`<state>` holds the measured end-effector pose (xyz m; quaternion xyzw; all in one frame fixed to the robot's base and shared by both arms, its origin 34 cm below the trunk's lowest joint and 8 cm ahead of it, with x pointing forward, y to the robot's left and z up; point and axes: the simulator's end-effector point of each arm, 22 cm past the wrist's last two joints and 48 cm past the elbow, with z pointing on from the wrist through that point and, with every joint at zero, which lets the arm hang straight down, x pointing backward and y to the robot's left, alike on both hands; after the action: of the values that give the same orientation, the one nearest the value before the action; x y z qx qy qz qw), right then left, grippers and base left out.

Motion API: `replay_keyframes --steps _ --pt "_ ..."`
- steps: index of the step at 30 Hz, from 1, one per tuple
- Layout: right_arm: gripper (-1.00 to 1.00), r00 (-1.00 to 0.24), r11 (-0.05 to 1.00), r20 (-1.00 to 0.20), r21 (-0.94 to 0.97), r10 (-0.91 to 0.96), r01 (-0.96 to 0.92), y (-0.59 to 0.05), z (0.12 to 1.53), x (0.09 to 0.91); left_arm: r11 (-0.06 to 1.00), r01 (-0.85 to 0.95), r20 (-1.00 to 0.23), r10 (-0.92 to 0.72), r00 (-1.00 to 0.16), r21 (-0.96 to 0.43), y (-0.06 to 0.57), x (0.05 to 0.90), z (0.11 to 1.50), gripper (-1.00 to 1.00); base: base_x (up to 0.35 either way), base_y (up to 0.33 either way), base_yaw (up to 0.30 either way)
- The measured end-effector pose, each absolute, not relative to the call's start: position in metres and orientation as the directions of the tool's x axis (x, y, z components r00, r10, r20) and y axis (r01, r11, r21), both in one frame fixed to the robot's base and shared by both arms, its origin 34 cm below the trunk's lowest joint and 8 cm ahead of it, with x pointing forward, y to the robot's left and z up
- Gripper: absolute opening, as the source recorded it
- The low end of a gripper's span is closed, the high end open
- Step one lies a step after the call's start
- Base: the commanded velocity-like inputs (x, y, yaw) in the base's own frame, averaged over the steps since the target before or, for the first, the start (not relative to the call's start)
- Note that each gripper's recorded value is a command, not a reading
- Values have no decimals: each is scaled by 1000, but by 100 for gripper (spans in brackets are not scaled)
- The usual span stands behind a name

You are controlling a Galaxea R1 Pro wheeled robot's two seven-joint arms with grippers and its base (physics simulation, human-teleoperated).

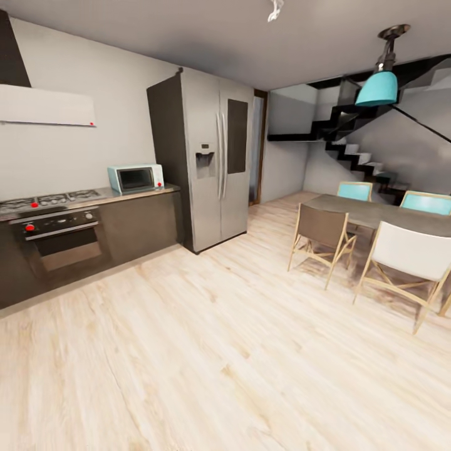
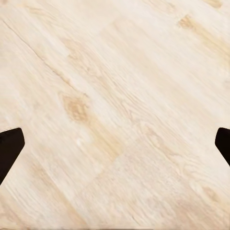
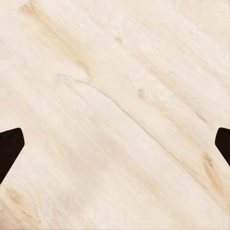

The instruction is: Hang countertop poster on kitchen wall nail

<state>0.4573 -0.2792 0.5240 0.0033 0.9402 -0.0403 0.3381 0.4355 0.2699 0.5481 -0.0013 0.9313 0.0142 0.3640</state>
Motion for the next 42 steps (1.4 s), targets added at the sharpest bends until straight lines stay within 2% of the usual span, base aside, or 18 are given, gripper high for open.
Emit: replay_keyframes --steps 31,34,35,42 --pt "100 -783 997 -621 -73 -23 29 -278 518 452 1000 -13 -665 7 -747 26 270 431 543 100 0 0 274" --pt "100 -788 997 -616 -74 -22 30 -278 516 449 1000 -14 -664 6 -747 25 270 430 543 100 154 -74 93" --pt "100 -821 996 -569 -83 -37 13 -280 502 425 999 -36 -665 -8 -747 28 278 430 543 100 275 -148 11" --pt "100 -827 994 -554 -103 -92 -42 -277 499 419 999 -44 -665 -14 -747 28 280 430 543 100 287 -156 5"
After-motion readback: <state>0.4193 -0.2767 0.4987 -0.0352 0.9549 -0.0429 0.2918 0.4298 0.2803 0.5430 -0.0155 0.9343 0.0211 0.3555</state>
